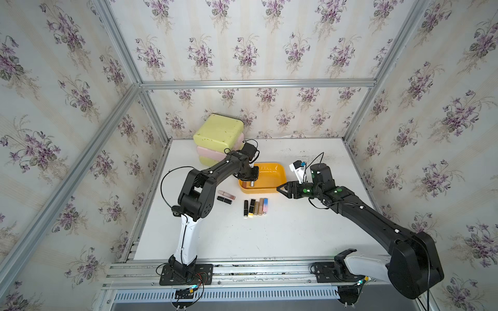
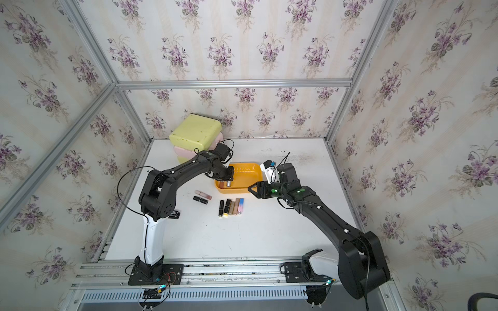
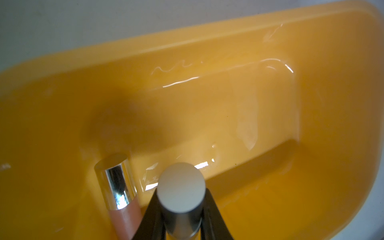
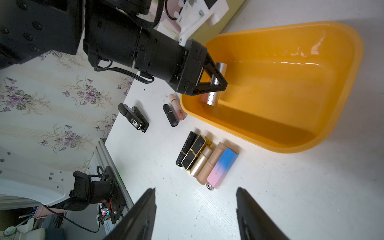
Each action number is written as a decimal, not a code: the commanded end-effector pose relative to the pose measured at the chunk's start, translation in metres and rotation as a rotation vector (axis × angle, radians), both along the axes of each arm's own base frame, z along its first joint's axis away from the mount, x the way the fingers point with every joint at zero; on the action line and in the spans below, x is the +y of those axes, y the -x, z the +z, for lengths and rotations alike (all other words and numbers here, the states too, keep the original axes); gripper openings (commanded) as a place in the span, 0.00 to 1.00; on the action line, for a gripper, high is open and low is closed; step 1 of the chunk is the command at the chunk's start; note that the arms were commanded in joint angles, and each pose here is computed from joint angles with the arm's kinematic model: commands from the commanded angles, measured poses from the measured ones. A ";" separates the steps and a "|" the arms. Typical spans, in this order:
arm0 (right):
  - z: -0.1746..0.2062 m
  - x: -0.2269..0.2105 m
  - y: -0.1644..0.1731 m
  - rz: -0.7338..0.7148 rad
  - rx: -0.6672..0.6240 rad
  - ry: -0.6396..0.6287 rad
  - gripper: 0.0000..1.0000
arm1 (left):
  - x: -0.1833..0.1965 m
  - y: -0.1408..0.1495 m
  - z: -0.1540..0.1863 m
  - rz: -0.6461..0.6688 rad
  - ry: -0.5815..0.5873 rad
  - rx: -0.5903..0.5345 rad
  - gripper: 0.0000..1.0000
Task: Put the lipstick into the storage box
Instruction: Place the lipstick in the storage box, then pick up the lipstick at the center of the board.
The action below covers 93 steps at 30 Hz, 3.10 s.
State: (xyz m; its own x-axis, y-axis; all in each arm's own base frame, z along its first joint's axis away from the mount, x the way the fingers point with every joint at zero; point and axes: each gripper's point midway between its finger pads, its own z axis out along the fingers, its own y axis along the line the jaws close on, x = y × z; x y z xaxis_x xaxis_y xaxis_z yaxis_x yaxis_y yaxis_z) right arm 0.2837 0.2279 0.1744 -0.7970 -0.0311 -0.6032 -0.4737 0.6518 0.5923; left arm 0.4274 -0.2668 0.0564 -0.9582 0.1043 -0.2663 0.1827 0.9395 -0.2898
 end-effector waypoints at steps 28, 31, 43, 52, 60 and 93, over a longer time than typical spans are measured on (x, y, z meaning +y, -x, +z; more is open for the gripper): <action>-0.008 -0.005 0.006 -0.100 0.088 0.103 0.63 | 0.001 0.019 0.136 -0.048 0.200 -0.289 0.60; -0.031 0.013 0.019 -0.061 0.133 0.190 0.63 | 0.018 0.041 0.163 -0.047 0.217 -0.360 0.98; -0.099 0.042 0.038 -0.071 0.203 0.469 0.60 | 0.087 0.128 0.153 0.016 0.219 -0.382 1.00; -0.122 0.056 0.033 -0.058 0.223 0.536 0.56 | 0.093 0.154 0.109 0.038 0.223 -0.244 1.00; -0.135 0.059 0.030 -0.053 0.234 0.562 0.52 | 0.090 0.159 0.102 0.019 0.248 -0.243 1.00; -0.156 0.050 0.020 -0.043 0.209 0.690 0.45 | 0.091 0.161 0.104 0.017 0.263 -0.251 1.00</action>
State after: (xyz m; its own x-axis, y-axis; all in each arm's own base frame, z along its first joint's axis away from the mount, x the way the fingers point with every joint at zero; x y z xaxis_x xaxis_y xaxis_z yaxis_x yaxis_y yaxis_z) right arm 0.2624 0.2830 0.0214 -0.9078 -0.2951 -0.2980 -0.3508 0.9237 0.1540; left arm 0.2634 -0.1736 0.1553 -0.8718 -0.0075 -0.4899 0.2508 0.8521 -0.4593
